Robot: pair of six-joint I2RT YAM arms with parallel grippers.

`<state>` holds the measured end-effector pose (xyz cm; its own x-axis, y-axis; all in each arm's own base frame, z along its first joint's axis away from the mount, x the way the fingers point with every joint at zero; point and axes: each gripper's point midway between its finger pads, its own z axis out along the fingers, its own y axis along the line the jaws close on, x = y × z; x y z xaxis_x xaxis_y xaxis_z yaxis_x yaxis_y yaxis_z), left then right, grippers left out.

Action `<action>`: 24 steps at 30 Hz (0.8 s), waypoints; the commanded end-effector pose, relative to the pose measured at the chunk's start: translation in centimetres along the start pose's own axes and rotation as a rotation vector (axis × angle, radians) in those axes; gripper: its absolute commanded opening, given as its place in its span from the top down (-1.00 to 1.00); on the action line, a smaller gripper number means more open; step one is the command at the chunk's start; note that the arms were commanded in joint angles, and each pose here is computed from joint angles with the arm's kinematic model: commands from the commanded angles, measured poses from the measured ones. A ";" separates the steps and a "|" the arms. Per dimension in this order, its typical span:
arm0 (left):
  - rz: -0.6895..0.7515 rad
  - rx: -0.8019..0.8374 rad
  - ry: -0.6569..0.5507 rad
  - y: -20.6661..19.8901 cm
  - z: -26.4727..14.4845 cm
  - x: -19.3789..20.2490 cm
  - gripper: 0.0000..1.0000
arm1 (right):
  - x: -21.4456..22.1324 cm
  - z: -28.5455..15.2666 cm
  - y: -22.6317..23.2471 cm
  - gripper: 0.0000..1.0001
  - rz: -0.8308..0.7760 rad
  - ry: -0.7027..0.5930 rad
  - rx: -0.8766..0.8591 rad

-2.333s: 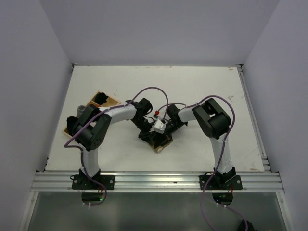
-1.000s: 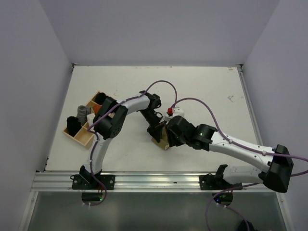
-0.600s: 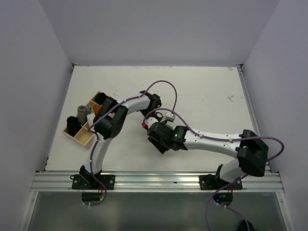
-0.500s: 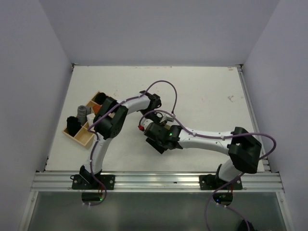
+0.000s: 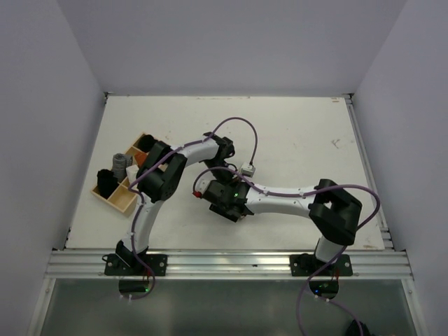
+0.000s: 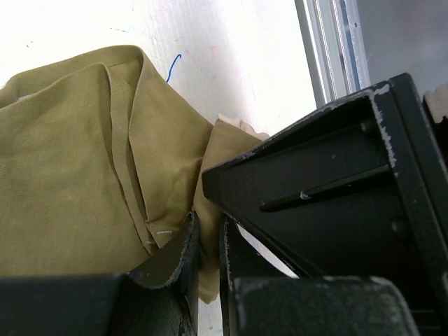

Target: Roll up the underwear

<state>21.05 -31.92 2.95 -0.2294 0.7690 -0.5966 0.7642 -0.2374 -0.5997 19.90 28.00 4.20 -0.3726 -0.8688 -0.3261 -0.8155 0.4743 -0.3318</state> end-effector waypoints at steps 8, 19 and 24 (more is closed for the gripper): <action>-0.015 -0.017 0.053 1.0 0.8 1.4 0.69 | -0.1 1.6 1.6 0.39 0.000 -0.016 -0.097; -0.059 -0.056 -0.010 -0.6 -1.5 0.2 0.32 | 1.5 2.2 0.9 0.56 0.271 -0.004 -0.271; -0.107 -0.128 0.018 0.0 -2.3 0.9 0.32 | 2.1 2.4 1.2 0.57 0.283 0.017 -0.279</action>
<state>21.64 -30.79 2.79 -0.3474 0.7735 -0.5301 0.7512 -0.1088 -0.6510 20.06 28.81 2.89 -0.5169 -0.7425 -0.4260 -0.8142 0.5801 -0.0230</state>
